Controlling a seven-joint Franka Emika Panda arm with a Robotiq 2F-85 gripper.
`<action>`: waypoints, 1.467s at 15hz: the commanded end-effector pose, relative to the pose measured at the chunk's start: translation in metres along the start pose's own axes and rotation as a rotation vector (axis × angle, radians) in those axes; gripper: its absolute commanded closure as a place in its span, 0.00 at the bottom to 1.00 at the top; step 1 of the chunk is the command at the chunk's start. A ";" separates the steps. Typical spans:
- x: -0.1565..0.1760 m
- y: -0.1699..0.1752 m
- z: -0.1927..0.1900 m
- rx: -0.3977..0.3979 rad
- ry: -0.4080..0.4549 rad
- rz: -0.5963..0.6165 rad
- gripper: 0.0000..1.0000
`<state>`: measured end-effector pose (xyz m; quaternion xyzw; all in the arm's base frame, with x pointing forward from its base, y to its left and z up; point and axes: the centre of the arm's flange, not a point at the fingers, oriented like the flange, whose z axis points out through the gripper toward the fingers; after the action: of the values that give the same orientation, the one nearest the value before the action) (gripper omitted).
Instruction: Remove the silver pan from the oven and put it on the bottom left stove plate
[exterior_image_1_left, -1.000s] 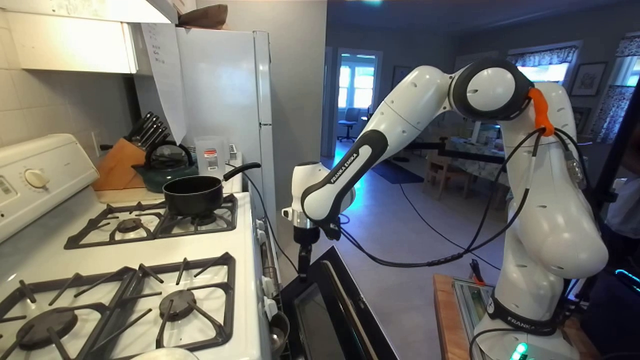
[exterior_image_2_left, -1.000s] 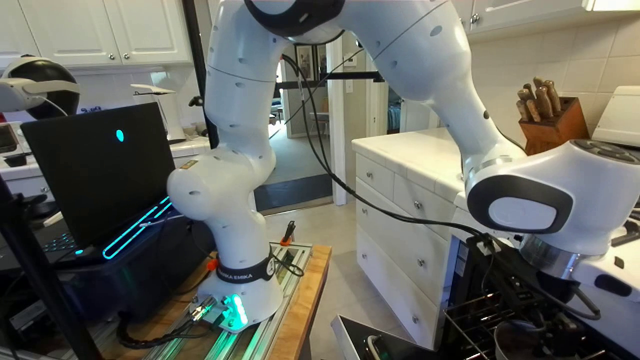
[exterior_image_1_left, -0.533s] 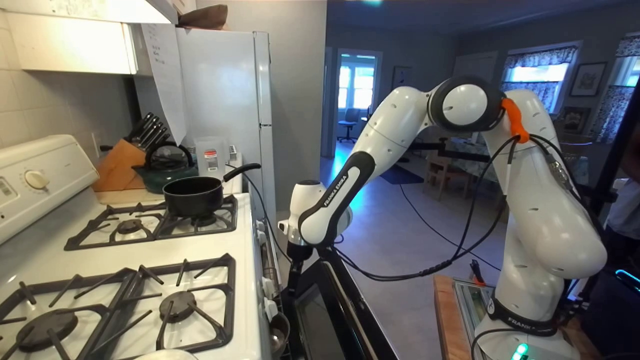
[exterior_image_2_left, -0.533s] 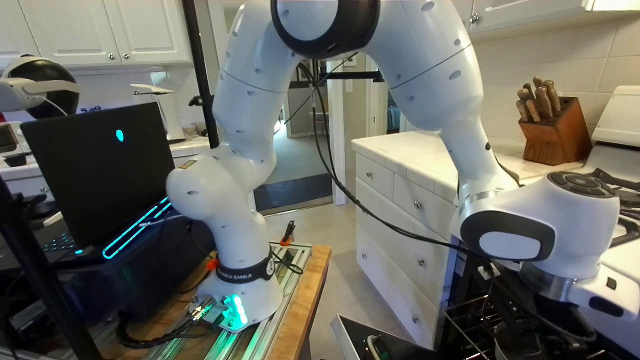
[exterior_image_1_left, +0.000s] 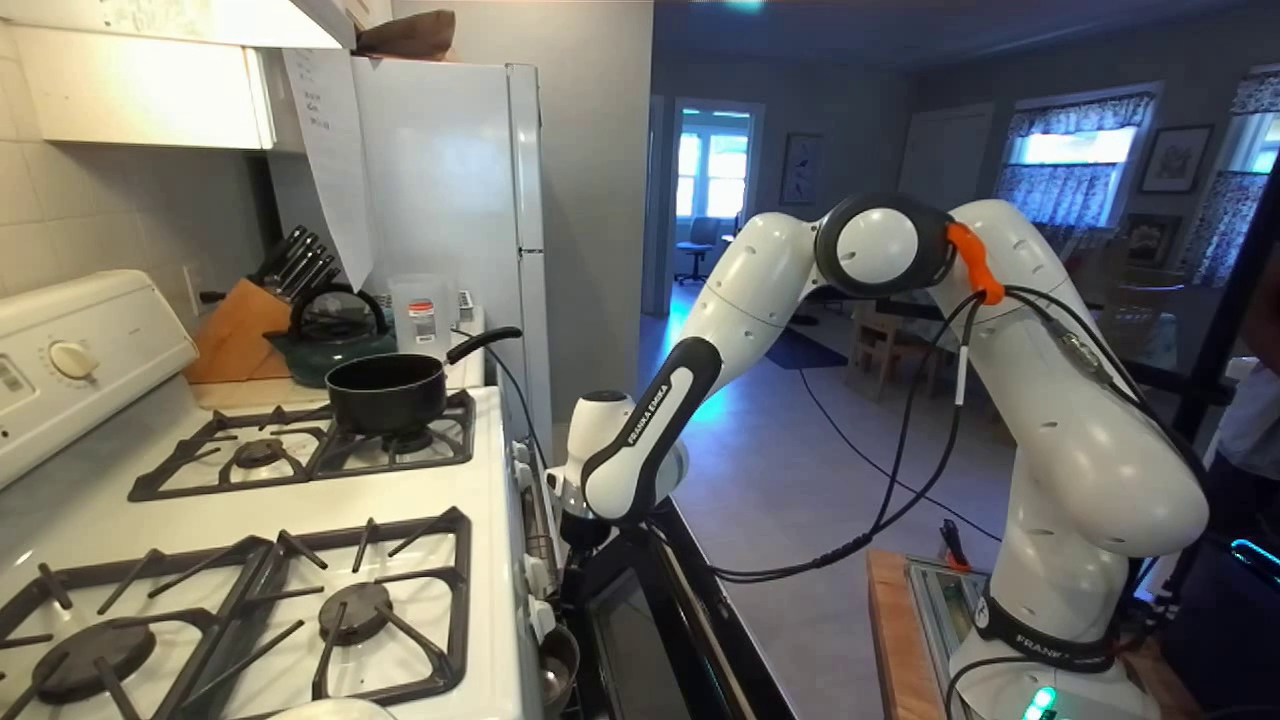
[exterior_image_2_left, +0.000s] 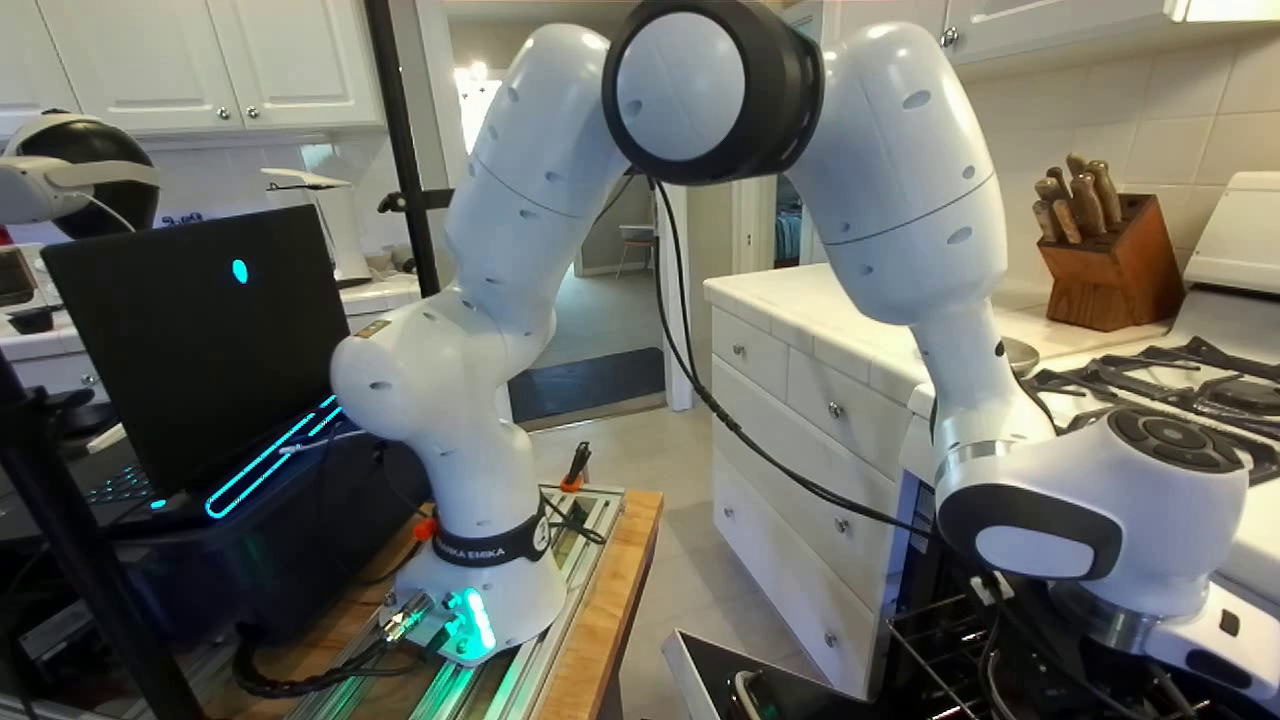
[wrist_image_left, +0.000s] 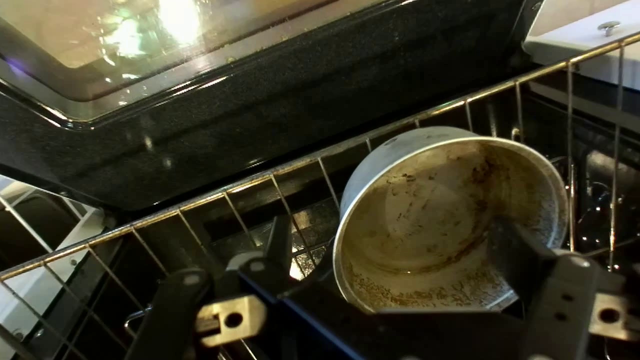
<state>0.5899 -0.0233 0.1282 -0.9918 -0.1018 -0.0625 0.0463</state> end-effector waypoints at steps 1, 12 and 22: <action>0.016 0.003 0.024 0.001 -0.017 -0.012 0.00; 0.038 -0.001 0.061 -0.007 0.013 0.075 0.00; 0.038 -0.011 0.088 -0.026 -0.023 0.077 0.56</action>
<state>0.6239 -0.0013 0.0550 -0.9957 -0.0623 -0.0509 0.0460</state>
